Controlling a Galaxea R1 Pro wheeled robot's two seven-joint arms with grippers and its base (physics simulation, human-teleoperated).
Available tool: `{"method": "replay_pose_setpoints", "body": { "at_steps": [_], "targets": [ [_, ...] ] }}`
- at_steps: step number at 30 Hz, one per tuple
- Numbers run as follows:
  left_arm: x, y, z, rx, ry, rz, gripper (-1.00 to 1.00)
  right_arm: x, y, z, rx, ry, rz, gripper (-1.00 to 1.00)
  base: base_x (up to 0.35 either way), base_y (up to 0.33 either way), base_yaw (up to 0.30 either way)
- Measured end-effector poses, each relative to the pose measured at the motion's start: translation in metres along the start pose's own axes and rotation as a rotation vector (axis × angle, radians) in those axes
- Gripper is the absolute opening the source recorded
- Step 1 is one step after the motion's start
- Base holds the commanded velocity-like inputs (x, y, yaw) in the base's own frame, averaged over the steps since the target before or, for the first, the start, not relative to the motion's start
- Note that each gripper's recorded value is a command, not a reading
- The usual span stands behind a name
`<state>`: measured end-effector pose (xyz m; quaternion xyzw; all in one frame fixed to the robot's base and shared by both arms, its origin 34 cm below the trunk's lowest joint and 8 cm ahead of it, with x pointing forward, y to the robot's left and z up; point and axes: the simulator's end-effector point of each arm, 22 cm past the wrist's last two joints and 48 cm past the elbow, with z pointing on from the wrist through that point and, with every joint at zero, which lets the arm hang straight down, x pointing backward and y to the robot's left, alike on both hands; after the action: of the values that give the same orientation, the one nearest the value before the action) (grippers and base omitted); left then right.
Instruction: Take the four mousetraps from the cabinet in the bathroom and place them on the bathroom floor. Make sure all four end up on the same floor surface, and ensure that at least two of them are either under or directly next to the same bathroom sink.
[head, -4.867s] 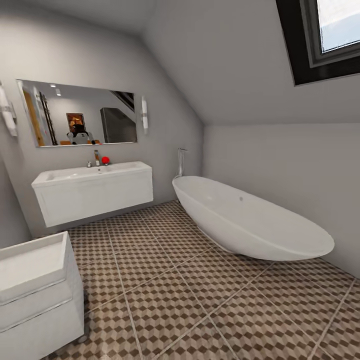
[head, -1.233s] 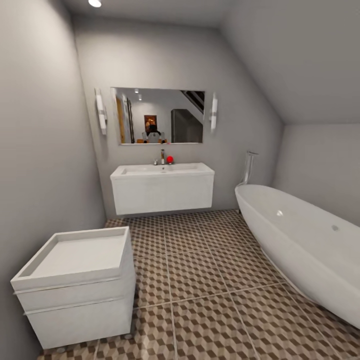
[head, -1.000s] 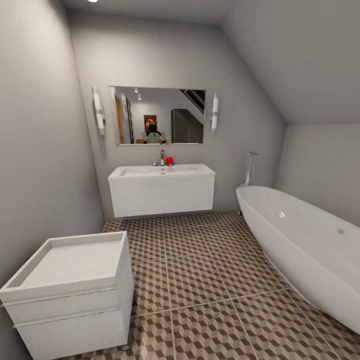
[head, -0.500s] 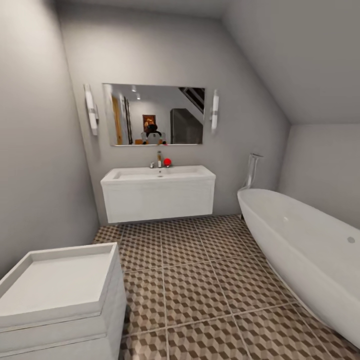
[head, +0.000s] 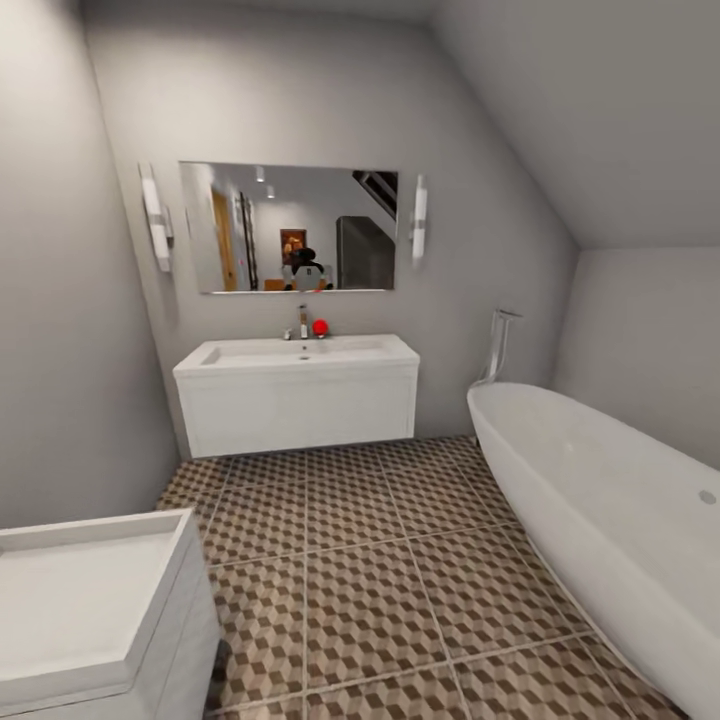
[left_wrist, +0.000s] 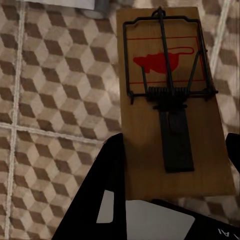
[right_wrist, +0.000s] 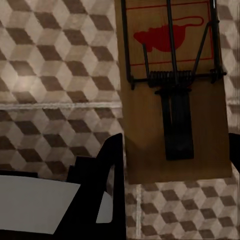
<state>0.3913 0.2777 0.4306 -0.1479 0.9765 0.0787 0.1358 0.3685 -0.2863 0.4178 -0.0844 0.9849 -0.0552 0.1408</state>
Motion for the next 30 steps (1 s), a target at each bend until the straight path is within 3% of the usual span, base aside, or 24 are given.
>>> {"method": "replay_pose_setpoints", "body": {
  "at_steps": [12,30],
  "targets": [
    [-0.0021,-0.0004,-0.0001,0.001,-0.008,-0.006,-1.0,-0.0014,-0.0011,0.0,0.001,-0.005,0.0,-1.0,0.269,-0.2,0.1],
    [-0.0021,-0.0011,-0.0002,0.002,-0.009,-0.008,-1.0,-0.001,0.0004,0.0,-0.001,-0.002,0.0,-1.0,0.269,-0.194,0.009]
  ]
}}
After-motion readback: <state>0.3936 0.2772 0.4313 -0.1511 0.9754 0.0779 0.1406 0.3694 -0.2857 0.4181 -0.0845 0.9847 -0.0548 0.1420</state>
